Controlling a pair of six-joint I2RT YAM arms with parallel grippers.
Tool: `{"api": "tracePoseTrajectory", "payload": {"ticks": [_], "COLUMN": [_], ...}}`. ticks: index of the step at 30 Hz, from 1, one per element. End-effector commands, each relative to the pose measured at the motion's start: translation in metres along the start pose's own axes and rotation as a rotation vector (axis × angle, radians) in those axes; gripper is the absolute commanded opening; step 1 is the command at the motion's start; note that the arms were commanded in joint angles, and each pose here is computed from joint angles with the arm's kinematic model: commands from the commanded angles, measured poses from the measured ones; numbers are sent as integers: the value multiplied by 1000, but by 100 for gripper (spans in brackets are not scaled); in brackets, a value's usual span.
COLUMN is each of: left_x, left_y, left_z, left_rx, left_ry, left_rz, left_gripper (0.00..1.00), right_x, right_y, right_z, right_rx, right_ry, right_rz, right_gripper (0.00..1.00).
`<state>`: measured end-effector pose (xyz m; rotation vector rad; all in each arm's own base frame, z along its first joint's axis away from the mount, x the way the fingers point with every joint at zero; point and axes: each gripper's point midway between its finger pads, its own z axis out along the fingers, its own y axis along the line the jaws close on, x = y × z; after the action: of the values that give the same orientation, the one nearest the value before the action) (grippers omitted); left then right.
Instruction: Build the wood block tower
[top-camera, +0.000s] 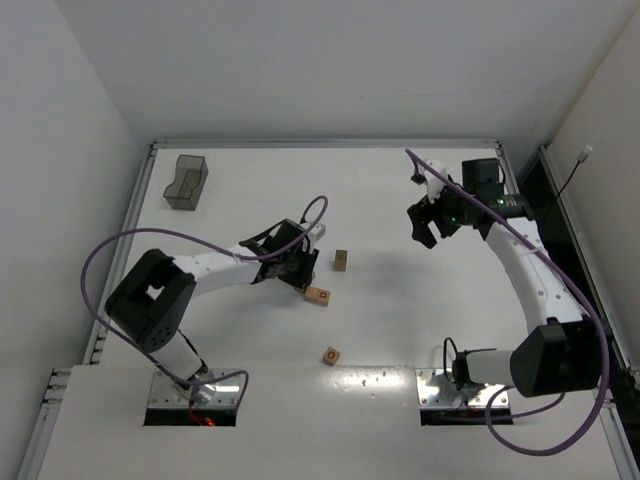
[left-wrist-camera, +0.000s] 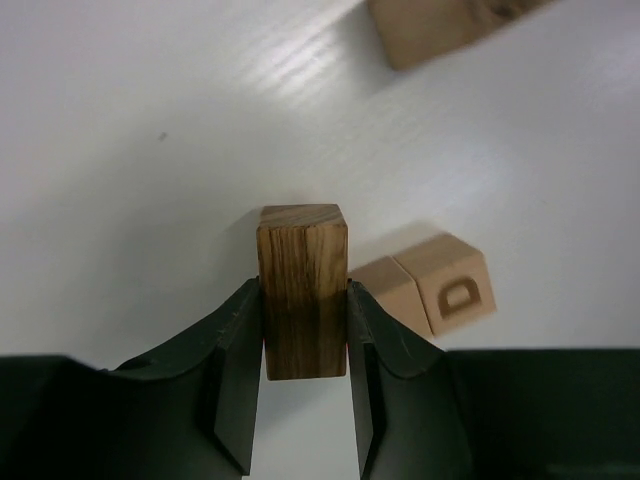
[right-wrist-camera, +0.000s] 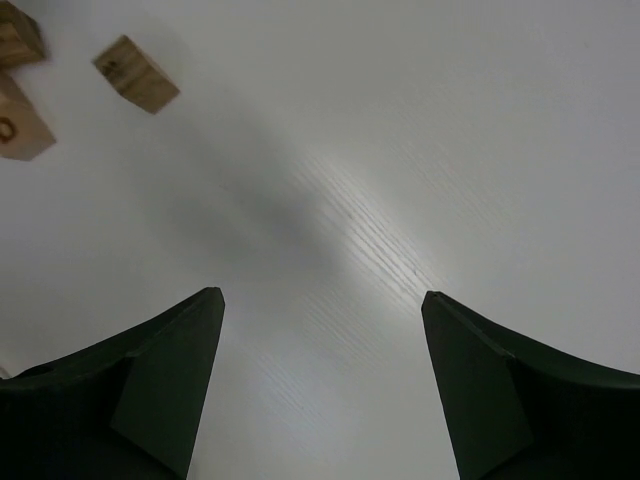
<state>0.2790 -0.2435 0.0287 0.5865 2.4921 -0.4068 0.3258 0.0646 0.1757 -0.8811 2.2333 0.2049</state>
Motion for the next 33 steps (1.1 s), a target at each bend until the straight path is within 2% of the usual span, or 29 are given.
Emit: {"api": "tracePoseTrajectory", "payload": {"ticks": [1,5,8,12,17,21,25,33], "left_x": [-36,-42,-58,-58,-58,-63,-67,-98], "left_y": [-37,-71,-79,-106,-112,-130,-136,-152], "left_z": [-44,-88,-129,-176,-185,-193,-188,-210], "left_rx": [213,448,518,595,602,686,704,759], "left_ry": [-169,-227,-331,-453,-468,-494,-480,-524], "left_rz": [90,170,207,338,346,379,377,383], "left_gripper": [0,0,0,0,0,0,0,0], "right_x": [-42,-72,-88,-103,-111,-116,-122,-116], "right_y": [36,64,79,96,115,135,152,183], "right_z": [-8,-18,-27,-34,-48,-58,-73,-81], "right_rx": [-244,-462,-596,-716,-802,-870,-907,-989], "right_ry": [-169,-269,-337,-400,-418,-443,-480,-492], "right_rz": [-103,-158,-180,-200,-224,-230,-272,-288], "right_gripper": [77,77,75,74,72,72,71,71]}}
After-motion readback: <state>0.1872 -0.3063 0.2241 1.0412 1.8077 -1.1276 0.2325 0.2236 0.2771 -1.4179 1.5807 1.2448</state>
